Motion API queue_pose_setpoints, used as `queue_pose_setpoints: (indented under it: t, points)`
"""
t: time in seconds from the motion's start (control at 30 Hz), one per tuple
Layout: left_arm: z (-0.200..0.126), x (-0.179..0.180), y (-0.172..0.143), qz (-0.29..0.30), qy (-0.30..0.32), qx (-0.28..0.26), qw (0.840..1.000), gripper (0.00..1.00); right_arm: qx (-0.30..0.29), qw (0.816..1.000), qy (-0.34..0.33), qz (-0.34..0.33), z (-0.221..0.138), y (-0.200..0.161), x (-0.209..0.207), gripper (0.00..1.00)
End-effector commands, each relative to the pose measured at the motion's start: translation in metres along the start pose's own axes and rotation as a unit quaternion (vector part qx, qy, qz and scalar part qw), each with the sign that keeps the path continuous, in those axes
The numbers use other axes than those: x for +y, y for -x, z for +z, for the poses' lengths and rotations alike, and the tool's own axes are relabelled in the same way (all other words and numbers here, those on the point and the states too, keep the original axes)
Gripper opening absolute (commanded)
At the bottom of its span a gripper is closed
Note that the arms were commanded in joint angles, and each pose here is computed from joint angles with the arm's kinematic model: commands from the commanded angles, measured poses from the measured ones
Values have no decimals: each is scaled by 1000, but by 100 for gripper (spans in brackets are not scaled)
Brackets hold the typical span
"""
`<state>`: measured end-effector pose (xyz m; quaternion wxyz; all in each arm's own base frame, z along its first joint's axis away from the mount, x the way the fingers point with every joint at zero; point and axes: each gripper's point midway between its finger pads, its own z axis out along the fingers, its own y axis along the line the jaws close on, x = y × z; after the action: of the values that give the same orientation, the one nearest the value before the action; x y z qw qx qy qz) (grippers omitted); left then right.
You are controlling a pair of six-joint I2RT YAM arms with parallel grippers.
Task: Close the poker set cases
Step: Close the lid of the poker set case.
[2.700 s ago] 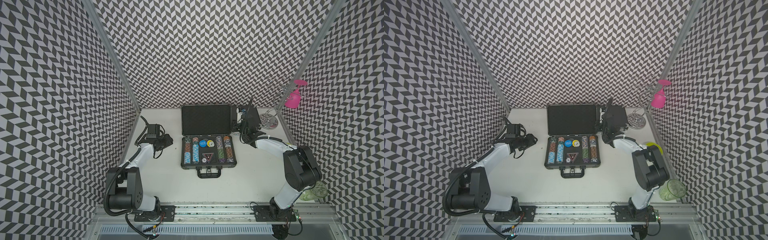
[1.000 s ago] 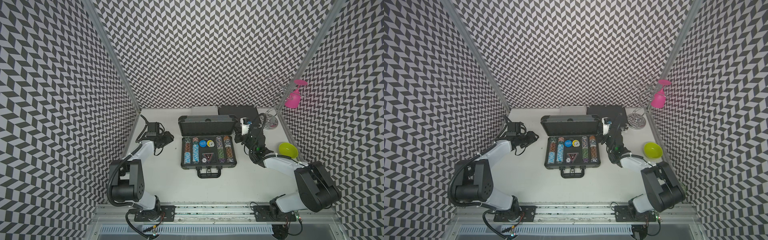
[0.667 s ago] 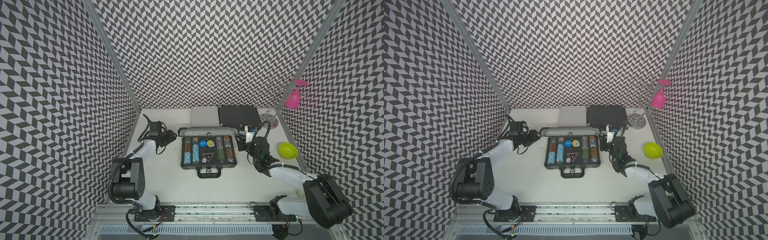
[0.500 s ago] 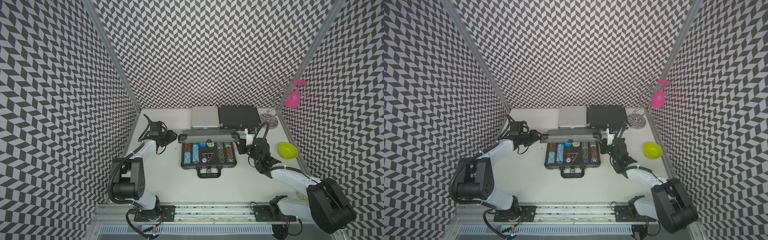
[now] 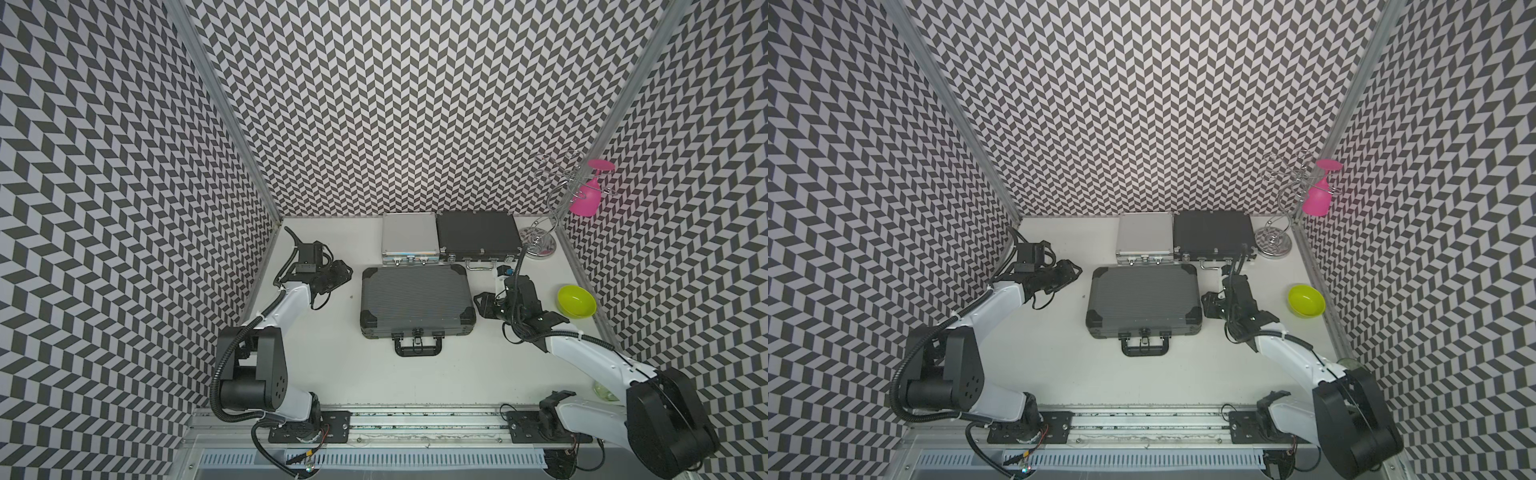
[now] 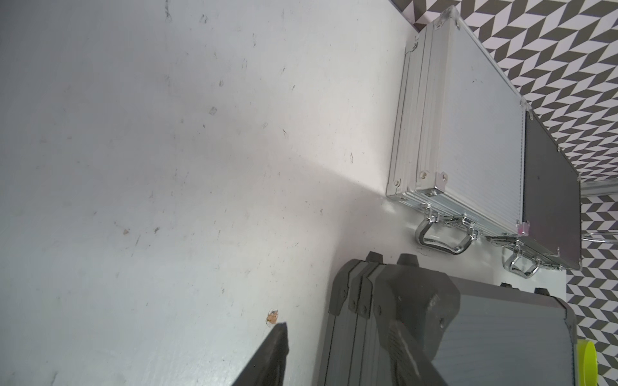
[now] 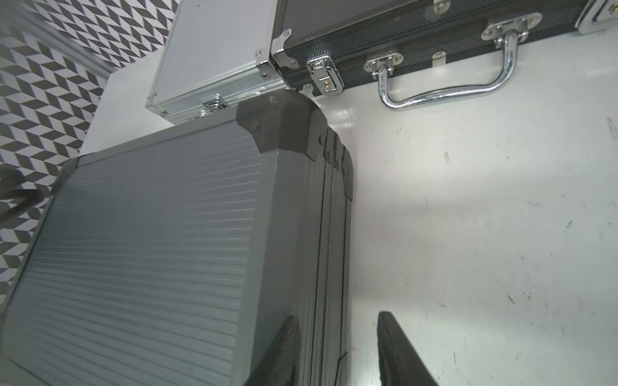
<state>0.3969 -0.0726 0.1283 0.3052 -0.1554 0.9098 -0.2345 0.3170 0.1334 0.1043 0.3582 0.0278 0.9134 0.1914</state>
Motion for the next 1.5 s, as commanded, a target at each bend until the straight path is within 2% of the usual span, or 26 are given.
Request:
queue_pose_setpoints:
  t: [0.0, 0.1, 0.17, 0.33, 0.5, 0.67, 0.77, 0.93, 1.07, 1.17, 1.3, 1.47]
  points:
    - [-12, -34, 2, 62, -17, -4, 998, 46, 7, 1000, -30, 4, -3, 7, -5, 41]
    - [-11, -71, -17, 135, -41, 13, 990, 44, 6, 1000, 5, -8, -8, 19, 13, 47]
    - [-9, -87, -33, 182, -28, 26, 982, 42, 8, 999, 35, -16, -11, 25, 27, 51]
    - [2, -115, -71, 272, -16, 68, 960, 34, 23, 996, 84, -20, -12, 24, 47, 52]
    - [17, -120, -110, 318, -11, 140, 938, 29, 30, 988, 147, -31, -18, 22, 80, 53]
    - [34, -96, -151, 338, 15, 211, 917, 28, 46, 974, 218, -46, -26, 11, 131, 53]
    - [39, -81, -158, 339, 40, 218, 914, 29, 69, 971, 226, -44, -18, -8, 141, 52]
    - [32, -87, -145, 339, 45, 194, 920, 29, 124, 971, 203, -18, 6, -53, 120, 50]
    - [20, -119, -121, 332, 17, 153, 931, 32, 171, 970, 170, 6, 19, -94, 94, 47]
    - [10, -152, -118, 350, -6, 138, 926, 33, 191, 968, 161, 23, 22, -113, 83, 46]
    - [9, -173, -153, 381, -19, 174, 908, 32, 193, 969, 149, 33, 23, -118, 76, 46]
    - [9, -151, -181, 390, 31, 204, 898, 21, 185, 973, 129, 54, 25, -112, 68, 44]
